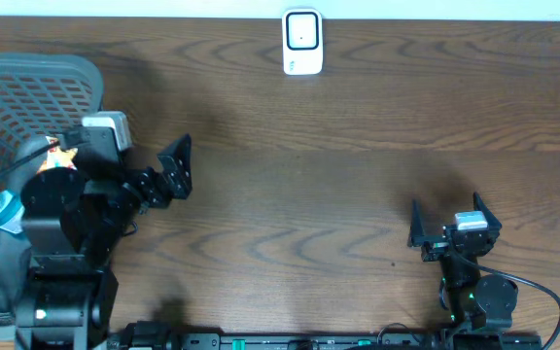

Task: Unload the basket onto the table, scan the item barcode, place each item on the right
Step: 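Move the left gripper over the basket and reach down inside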

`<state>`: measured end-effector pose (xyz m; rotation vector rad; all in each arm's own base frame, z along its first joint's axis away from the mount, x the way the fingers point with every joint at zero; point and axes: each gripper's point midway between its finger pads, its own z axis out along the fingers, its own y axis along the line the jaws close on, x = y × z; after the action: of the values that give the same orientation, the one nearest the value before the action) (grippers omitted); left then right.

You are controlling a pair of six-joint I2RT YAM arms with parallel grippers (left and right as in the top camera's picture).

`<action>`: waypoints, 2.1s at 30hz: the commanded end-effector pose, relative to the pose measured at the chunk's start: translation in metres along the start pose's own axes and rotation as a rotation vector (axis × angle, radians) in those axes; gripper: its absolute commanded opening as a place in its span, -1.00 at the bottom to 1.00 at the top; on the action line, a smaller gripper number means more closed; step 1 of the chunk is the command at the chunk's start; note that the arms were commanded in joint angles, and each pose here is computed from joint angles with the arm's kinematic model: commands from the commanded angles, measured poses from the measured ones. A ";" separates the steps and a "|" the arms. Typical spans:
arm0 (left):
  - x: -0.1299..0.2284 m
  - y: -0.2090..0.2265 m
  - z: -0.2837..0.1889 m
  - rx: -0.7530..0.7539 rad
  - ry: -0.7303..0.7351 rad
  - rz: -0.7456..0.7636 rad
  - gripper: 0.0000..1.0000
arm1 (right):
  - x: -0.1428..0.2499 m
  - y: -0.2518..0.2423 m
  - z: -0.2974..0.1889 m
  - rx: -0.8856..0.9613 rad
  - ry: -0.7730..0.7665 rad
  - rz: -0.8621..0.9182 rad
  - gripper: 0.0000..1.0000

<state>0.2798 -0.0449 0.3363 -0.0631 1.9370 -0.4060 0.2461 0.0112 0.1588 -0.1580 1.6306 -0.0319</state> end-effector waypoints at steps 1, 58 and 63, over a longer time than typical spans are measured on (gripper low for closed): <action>-0.025 0.009 -0.006 -0.083 -0.041 -0.018 0.96 | 0.000 0.000 0.000 0.000 0.000 -0.001 0.98; -0.120 0.181 -0.073 -1.120 -0.191 -0.018 0.96 | 0.001 0.000 0.000 0.000 0.001 -0.001 0.98; -0.110 0.203 -0.084 -1.193 -0.155 -0.059 0.96 | 0.001 0.000 0.000 0.000 0.001 -0.001 0.99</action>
<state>0.2865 0.1793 0.3960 -0.8321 1.7912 0.6951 0.2461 0.0113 0.1588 -0.1583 1.6306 -0.0316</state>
